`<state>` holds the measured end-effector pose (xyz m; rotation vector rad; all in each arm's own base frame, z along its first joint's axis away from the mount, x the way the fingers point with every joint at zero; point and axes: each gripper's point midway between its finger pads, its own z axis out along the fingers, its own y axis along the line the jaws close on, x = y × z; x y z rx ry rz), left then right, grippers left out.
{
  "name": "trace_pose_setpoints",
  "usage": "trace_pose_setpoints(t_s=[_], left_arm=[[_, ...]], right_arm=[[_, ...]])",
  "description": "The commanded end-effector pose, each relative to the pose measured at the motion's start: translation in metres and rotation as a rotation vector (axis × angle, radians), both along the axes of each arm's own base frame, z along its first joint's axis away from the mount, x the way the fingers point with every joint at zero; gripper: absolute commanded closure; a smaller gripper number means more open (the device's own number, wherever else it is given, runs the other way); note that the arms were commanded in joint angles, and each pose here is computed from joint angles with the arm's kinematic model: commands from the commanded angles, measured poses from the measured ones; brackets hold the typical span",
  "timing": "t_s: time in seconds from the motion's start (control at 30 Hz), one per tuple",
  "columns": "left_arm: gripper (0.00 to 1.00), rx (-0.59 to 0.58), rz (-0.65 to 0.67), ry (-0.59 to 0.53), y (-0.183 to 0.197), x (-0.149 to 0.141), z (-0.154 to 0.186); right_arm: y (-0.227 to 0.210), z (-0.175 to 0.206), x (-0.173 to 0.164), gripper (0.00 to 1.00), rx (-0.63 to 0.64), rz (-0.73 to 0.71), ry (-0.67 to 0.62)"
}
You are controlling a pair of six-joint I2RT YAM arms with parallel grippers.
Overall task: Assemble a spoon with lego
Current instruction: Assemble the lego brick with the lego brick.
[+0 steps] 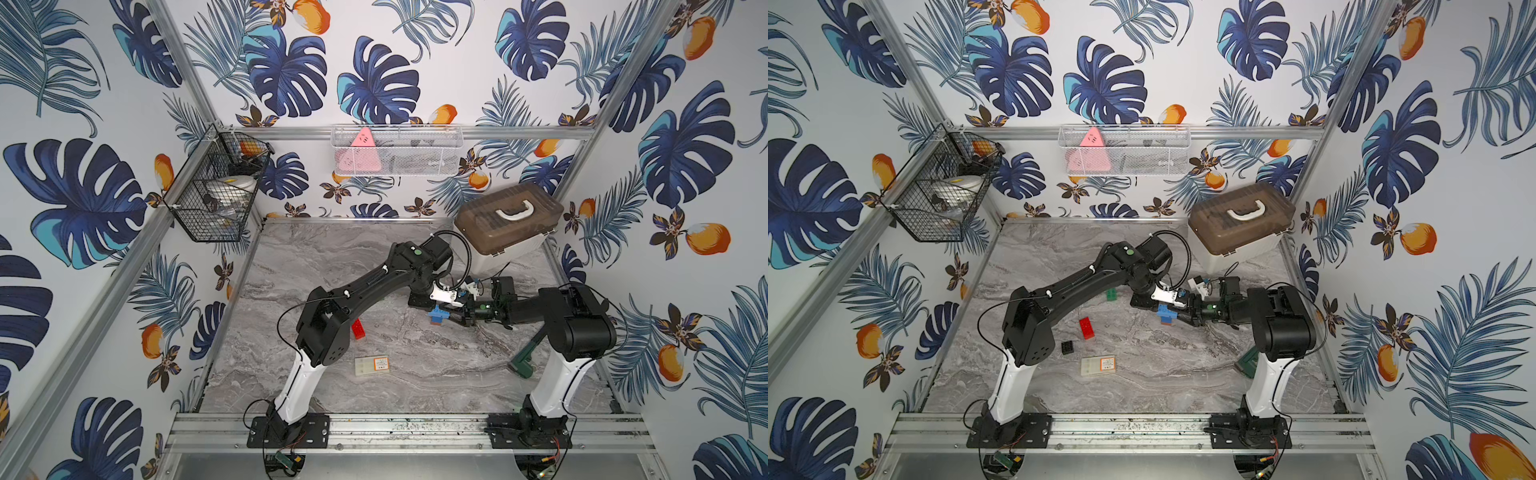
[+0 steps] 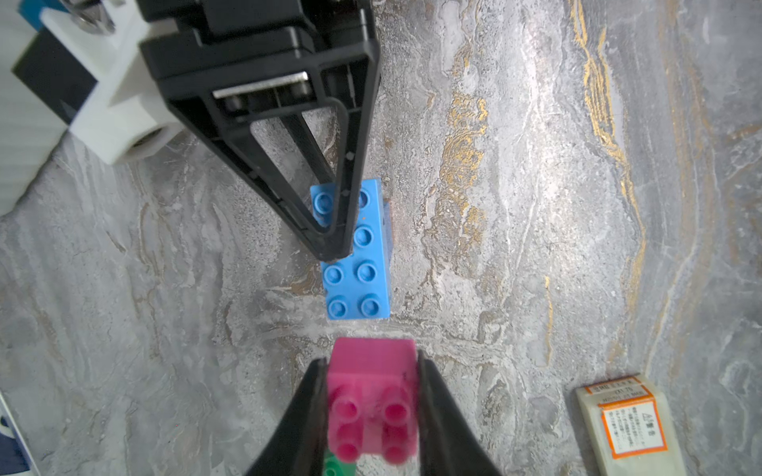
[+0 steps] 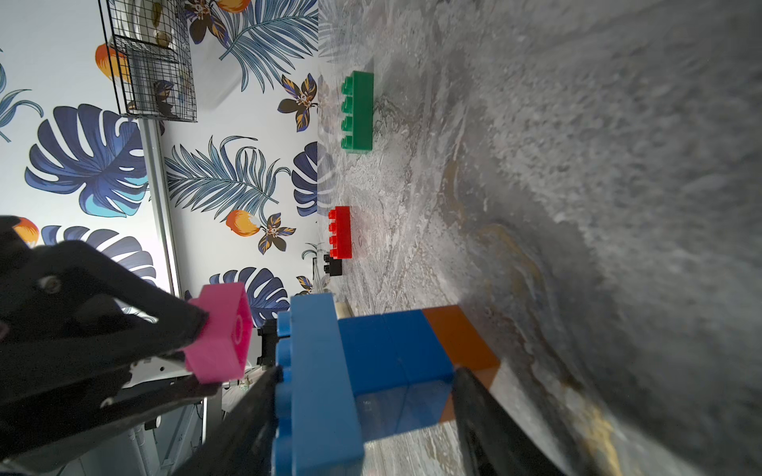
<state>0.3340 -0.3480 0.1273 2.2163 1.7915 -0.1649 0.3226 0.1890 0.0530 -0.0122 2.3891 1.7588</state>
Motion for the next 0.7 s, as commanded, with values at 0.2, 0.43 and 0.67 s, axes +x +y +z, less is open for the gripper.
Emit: trace_pose_setpoints(t_s=[0.2, 0.43, 0.67], left_arm=[[0.97, 0.020, -0.004, 0.006, 0.000, 0.001, -0.005], [0.97, 0.026, 0.016, 0.000, -0.004, 0.004, -0.010], [0.97, 0.014, 0.032, -0.009, -0.008, 0.008, -0.013]], right_arm=[[-0.002, -0.010, -0.001, 0.33, -0.043, -0.018, 0.022], [-0.002, -0.010, -0.001, 0.33, -0.042, -0.017, 0.023], [-0.001, -0.010, -0.001, 0.33, -0.042, -0.015, 0.023]])
